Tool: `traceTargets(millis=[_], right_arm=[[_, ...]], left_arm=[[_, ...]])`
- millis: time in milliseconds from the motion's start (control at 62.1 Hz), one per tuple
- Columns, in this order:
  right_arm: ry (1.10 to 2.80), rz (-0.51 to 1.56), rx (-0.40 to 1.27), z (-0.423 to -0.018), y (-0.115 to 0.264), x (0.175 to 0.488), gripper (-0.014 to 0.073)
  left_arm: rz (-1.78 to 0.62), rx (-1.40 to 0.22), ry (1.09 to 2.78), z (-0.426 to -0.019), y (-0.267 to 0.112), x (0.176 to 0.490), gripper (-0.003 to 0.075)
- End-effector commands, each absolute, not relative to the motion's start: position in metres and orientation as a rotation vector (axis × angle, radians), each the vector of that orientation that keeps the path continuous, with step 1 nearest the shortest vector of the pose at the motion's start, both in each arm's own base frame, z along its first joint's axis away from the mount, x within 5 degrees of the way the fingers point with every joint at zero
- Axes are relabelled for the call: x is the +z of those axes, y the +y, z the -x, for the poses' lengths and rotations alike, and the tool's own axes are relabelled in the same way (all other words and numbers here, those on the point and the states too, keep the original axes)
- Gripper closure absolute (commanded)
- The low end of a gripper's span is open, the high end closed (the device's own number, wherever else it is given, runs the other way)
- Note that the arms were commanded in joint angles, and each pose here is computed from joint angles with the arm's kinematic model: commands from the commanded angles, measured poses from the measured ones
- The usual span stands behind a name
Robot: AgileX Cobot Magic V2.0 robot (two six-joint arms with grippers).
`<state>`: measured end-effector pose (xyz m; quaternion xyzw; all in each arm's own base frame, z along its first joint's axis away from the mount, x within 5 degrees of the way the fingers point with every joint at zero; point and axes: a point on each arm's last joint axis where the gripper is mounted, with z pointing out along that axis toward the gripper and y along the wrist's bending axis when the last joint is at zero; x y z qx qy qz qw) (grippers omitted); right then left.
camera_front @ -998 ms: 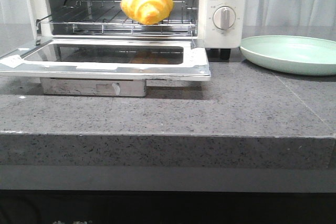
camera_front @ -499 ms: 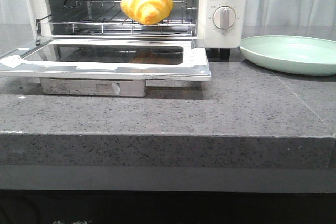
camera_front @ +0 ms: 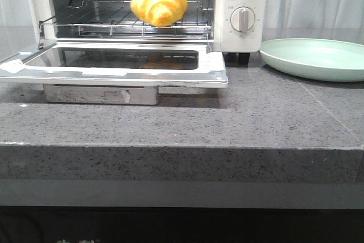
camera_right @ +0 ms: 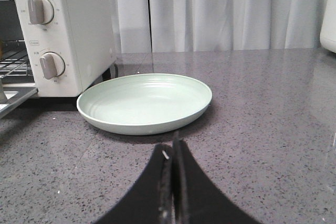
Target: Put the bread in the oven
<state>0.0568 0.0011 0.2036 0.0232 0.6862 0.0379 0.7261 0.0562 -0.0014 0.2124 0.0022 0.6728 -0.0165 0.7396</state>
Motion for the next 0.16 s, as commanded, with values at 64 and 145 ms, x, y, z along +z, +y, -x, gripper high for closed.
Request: traceTargets(millis=[64, 145], right_arm=[[1.405, -0.046, 0.063, -0.0538, 0.0, 0.2126, 0.0666], [1.405, -0.046, 0.063, -0.0538, 0.0, 0.2126, 0.0666]], left_arm=[[-0.001, -0.039, 1.403, -0.0545, -0.0013, 0.2111, 0.0738], [-0.001, -0.039, 1.403, -0.0545, -0.0013, 0.2111, 0.0738]])
